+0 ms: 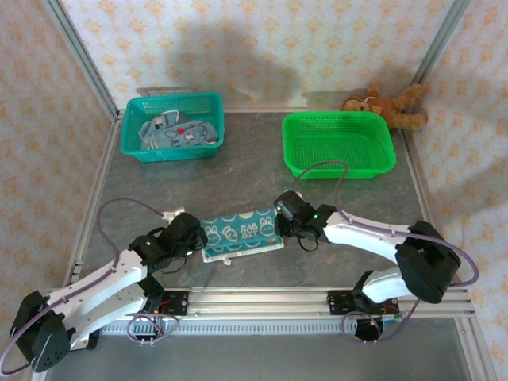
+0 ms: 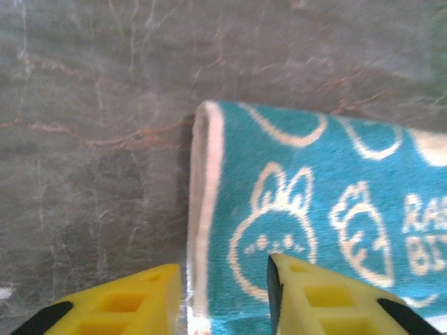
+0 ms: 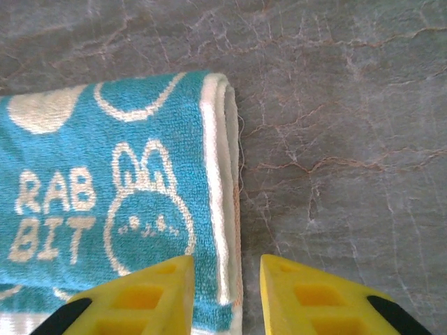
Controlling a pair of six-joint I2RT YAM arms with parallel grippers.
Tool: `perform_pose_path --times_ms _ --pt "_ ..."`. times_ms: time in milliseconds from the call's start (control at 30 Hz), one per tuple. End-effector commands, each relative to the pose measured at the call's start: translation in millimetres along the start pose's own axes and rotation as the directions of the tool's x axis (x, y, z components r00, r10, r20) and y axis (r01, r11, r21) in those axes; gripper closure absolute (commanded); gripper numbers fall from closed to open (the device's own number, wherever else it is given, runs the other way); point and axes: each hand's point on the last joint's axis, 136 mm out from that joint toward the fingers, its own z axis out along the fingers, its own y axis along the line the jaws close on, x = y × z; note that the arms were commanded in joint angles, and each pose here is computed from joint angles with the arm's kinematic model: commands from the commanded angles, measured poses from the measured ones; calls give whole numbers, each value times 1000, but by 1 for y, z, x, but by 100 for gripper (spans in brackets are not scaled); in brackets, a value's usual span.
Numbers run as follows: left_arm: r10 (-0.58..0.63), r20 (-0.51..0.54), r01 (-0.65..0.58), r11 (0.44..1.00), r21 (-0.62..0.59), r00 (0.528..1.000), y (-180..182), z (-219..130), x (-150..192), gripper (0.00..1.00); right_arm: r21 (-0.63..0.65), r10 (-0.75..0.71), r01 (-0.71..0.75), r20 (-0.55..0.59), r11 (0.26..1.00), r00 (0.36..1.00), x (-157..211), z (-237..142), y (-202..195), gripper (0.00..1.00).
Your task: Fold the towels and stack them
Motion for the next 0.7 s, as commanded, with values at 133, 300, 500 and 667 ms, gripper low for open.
perform_pose_path --times_ms 133,300,500,667 --pt "-25 -43 25 1000 5 999 1 18 15 72 22 12 -11 -43 1000 999 4 13 3 70" --pt "-32 -53 33 999 23 998 -2 22 18 74 5 17 -16 -68 1000 998 8 20 6 69" --pt "-35 -60 37 999 25 998 -2 23 19 89 -11 23 -24 -81 1000 996 10 22 10 74" --pt "-47 -61 49 998 33 997 -4 19 18 100 -18 24 -26 -75 1000 997 9 18 10 94"
